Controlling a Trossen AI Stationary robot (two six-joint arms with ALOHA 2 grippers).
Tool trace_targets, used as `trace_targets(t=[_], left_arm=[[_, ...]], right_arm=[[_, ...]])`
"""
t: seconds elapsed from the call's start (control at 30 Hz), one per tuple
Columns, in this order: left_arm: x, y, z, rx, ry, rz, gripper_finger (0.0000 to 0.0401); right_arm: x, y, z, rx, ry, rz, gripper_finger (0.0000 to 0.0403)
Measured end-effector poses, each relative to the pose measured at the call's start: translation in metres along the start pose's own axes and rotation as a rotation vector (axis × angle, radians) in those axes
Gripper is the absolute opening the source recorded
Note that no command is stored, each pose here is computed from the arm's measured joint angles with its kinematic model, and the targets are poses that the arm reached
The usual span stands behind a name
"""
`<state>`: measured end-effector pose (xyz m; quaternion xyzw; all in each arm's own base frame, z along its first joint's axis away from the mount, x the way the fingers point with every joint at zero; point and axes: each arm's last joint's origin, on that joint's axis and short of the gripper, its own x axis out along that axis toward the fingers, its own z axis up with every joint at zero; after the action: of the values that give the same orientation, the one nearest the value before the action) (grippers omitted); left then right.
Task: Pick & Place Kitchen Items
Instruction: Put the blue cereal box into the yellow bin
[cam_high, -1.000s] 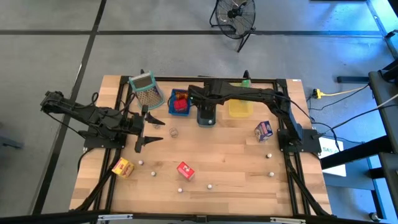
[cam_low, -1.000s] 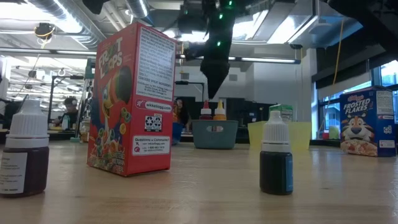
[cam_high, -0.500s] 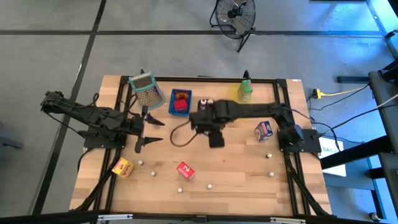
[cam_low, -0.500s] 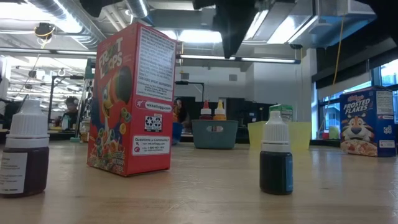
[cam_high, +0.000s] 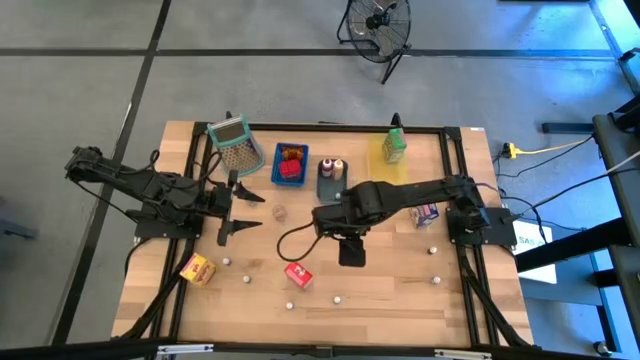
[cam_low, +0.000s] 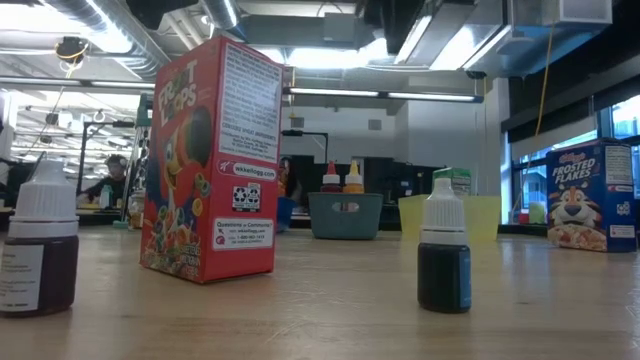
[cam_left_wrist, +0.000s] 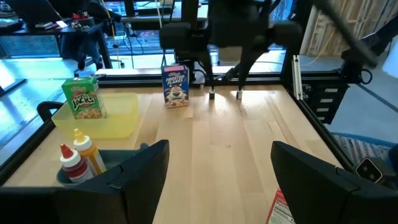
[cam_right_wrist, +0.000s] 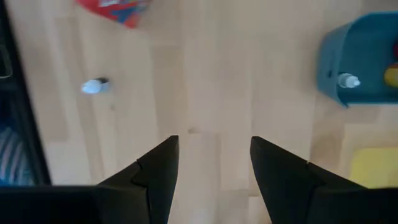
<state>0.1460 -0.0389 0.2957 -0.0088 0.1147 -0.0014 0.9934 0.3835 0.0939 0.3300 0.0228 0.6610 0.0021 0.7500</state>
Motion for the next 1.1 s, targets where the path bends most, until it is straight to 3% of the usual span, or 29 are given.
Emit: trace_targets(t=[0.2,0.3,0.43,0.57,0.77,0.9,1.1], left_arm=[[0.0,0.0,0.0,-0.001,0.002,0.0,0.0278],[0.0,0.0,-0.001,-0.004,0.008,0.001,0.0278],[0.0,0.0,-0.002,-0.012,0.018,0.002,0.0278],[0.0,0.0,-0.002,-0.013,0.018,0.002,0.0278],[0.0,0.0,-0.002,-0.025,0.017,0.002,0.0278],[0.0,0.0,-0.002,-0.032,0.017,0.002,0.0278],[0.0,0.0,-0.002,-0.032,0.017,0.002,0.0278]], right_arm=[[-0.044,-0.016,-0.035,0.037,-0.08,0.01,0.0201],[-0.066,-0.034,-0.066,0.147,-0.127,-0.03,0.0201],[-0.083,-0.063,-0.12,0.386,-0.175,-0.1,0.0201],[-0.079,-0.086,-0.169,0.646,-0.188,-0.134,0.0201],[-0.051,-0.105,-0.215,0.864,-0.109,-0.132,0.0201],[-0.031,-0.113,-0.224,0.921,-0.032,-0.153,0.0201],[-0.025,-0.117,-0.223,0.953,-0.023,-0.159,0.0201]])
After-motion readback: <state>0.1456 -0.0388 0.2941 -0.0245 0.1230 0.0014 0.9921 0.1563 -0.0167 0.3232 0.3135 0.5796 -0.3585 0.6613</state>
